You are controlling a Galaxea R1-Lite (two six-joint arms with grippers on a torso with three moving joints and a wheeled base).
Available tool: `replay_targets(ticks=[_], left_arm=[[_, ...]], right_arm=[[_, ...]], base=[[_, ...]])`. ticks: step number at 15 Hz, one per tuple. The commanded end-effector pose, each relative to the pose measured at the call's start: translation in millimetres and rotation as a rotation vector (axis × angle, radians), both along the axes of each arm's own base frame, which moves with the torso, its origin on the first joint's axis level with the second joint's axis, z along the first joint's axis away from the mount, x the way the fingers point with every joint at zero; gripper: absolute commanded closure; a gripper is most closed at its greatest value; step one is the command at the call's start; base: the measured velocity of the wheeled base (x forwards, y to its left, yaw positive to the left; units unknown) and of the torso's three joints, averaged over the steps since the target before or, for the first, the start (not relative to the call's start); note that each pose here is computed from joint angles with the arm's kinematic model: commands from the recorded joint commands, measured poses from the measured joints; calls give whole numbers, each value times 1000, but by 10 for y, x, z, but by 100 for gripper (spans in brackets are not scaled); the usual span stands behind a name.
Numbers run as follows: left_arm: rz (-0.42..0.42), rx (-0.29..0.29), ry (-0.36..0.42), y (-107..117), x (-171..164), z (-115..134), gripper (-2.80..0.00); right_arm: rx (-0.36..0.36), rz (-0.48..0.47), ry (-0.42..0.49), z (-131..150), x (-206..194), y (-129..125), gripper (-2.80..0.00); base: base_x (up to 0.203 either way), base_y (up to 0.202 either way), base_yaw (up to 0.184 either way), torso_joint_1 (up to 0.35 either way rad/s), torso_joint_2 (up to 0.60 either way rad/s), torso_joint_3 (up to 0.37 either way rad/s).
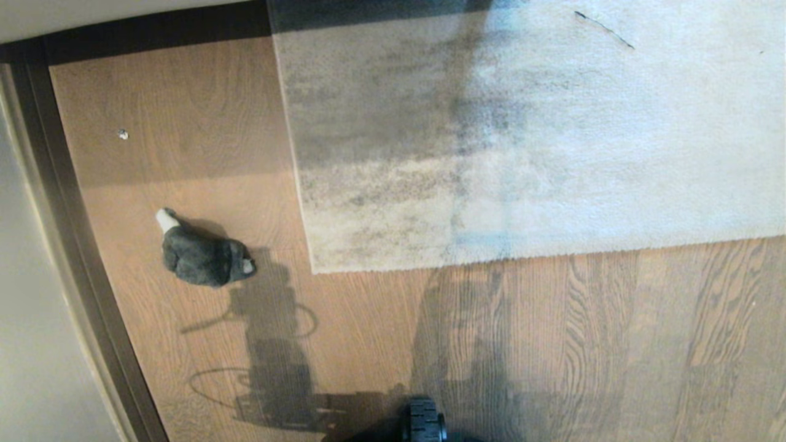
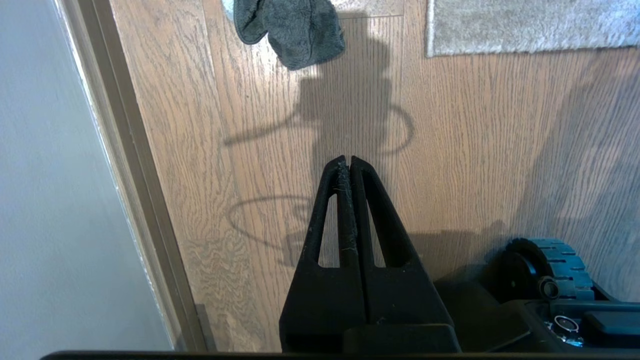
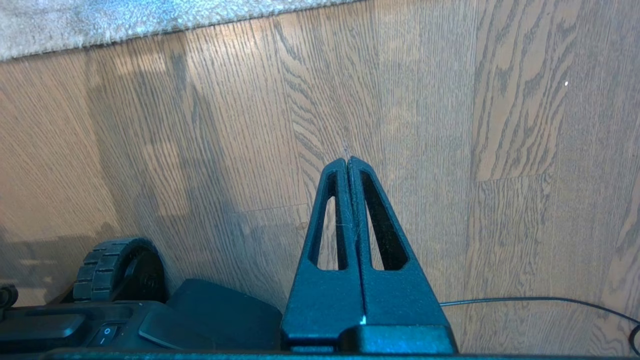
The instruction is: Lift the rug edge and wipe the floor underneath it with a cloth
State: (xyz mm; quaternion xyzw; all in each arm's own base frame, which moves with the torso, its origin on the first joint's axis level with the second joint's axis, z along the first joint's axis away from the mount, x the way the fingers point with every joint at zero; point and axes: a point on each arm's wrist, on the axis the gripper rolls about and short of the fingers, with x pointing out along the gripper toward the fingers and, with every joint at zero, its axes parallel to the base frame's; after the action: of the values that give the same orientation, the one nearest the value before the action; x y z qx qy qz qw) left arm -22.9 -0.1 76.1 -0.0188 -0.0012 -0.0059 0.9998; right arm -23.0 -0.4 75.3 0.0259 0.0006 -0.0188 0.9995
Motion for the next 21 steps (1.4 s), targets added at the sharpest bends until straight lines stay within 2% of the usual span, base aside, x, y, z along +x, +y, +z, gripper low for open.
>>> replay_targets(ticks=[1,6,21], left_arm=[[-1,-1,0,0,0,0,0],[1,-1,0,0,0,0,0],[1,-4,-2,0,0,1,0]], right_arm=[[0,-1,2,-2,2,0,0],[0,-1,2,-2,2,0,0],[0,-1,1,1,1,0,0]], base=[[0,0,0,0,0,0],[0,0,0,1,1,17],[0,0,0,3,4,193]])
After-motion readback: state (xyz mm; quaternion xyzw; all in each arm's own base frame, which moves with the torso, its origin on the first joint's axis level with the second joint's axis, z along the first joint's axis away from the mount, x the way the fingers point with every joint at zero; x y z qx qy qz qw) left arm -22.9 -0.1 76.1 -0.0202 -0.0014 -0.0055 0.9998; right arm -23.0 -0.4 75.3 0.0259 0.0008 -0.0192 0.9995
